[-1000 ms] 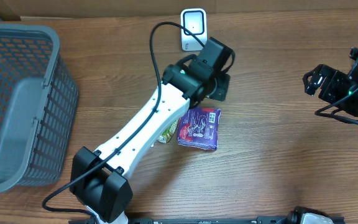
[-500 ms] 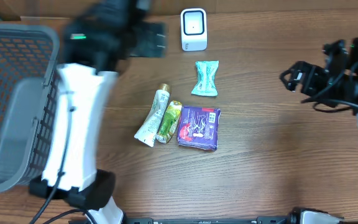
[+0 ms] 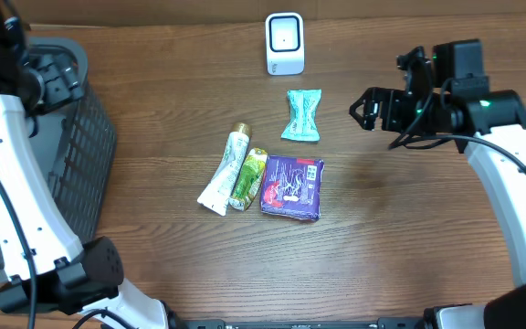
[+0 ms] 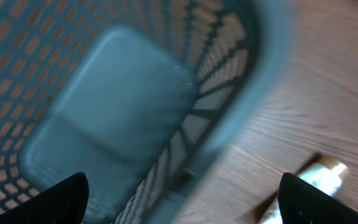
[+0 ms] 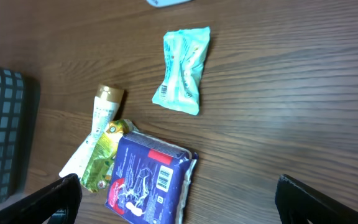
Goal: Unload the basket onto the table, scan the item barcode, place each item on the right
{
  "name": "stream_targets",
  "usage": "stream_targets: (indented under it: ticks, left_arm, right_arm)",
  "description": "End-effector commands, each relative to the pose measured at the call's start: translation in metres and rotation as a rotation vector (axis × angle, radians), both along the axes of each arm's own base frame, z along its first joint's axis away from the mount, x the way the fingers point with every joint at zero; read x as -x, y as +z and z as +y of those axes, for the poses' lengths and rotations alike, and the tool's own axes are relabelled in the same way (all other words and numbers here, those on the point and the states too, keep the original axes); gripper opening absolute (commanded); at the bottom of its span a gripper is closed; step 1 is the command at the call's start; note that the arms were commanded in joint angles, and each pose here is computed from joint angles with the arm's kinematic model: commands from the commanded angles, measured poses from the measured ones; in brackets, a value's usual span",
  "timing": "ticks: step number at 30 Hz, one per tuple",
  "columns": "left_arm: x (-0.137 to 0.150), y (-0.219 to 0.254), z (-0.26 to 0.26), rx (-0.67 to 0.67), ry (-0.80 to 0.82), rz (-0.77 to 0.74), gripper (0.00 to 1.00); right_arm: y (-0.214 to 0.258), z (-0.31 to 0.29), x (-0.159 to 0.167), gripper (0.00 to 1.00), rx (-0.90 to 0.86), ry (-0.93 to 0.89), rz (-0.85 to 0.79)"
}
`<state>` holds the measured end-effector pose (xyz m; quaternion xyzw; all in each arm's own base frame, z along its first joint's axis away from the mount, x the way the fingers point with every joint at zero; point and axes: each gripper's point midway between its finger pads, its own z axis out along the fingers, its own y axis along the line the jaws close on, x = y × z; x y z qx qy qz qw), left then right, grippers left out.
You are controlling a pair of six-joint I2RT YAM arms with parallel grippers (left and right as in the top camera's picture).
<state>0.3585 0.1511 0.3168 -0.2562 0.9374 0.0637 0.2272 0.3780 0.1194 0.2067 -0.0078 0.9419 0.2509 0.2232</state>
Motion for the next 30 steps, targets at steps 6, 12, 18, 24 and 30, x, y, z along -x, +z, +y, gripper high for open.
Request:
stream_targets:
  ticks: [6,12,18,24,30]
  left_arm:
    - [0.008,-0.057,0.012,0.084,0.008,0.122,0.87]
    - [0.012,-0.079,0.018,0.102,0.024,0.163,0.87]
    - [0.012,-0.081,0.017,0.104,0.019,0.168,0.90]
    - [0.011,-0.081,0.013,0.124,0.012,0.163,1.00]
    - [0.014,-0.082,0.011,0.134,0.011,0.174,1.00]
  right_arm:
    - [0.006,0.009,-0.004,1.00,-0.026,0.005,-0.005]
    - [0.005,0.009,-0.003,1.00,-0.026,0.005,-0.002]
    - [0.005,0.009,-0.003,1.00,-0.025,0.005,-0.002]
    - [0.005,0.009,-0.003,1.00,-0.025,0.006,-0.001]
    - [0.005,0.009,-0.003,1.00,-0.025,0.005,-0.002]
